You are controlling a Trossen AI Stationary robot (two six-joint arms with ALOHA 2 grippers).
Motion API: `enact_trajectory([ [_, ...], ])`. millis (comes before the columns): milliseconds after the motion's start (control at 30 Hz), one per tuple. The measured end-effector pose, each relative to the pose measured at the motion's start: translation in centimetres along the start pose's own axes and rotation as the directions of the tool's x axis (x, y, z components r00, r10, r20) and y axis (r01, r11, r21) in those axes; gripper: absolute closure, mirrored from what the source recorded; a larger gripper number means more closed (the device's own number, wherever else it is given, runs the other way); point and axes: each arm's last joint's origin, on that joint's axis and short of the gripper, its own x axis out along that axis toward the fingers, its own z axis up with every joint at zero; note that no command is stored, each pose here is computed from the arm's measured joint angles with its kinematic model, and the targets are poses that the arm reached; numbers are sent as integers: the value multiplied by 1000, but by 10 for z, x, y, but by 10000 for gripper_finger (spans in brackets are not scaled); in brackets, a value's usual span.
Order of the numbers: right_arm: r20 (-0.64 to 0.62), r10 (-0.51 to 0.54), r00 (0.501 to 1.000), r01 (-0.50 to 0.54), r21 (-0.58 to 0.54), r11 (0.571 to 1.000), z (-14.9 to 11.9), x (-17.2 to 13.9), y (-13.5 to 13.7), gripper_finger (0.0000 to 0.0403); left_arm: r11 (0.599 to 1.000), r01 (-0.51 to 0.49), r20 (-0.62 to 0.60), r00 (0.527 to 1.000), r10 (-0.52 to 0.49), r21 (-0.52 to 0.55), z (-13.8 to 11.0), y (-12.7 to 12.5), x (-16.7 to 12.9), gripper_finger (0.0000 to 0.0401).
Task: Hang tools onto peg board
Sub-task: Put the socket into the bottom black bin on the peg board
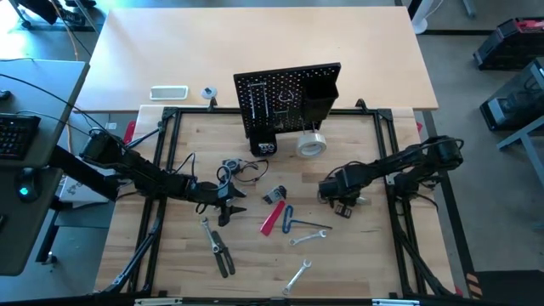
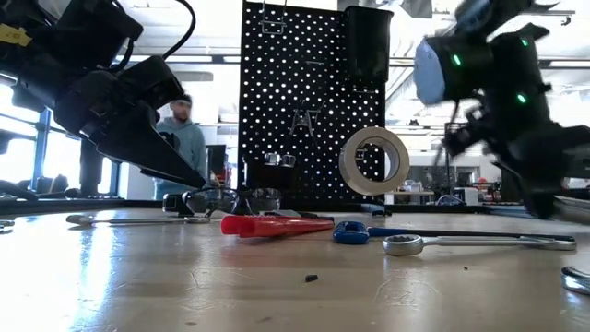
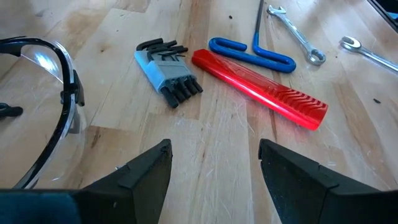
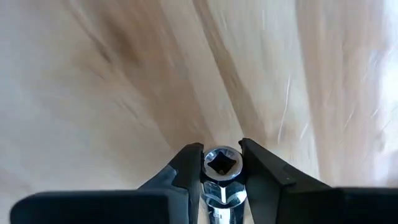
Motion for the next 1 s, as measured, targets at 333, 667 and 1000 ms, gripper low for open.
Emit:
enact_trajectory([
  [333, 362, -7, 932, 35, -73, 997, 39, -70, 19, 322, 1000, -13, 1, 1000, 13, 1, 0, 0, 0, 170],
  [667, 724, -8, 690, 89, -74, 993, 75, -127, 22, 322, 998, -58, 11, 998, 57, 32, 0, 2, 0, 170],
  [1000, 916, 39, 400, 83, -78, 993, 114, -140, 21, 322, 991, -104, 11, 995, 103, 85, -1, 3, 0, 170],
])
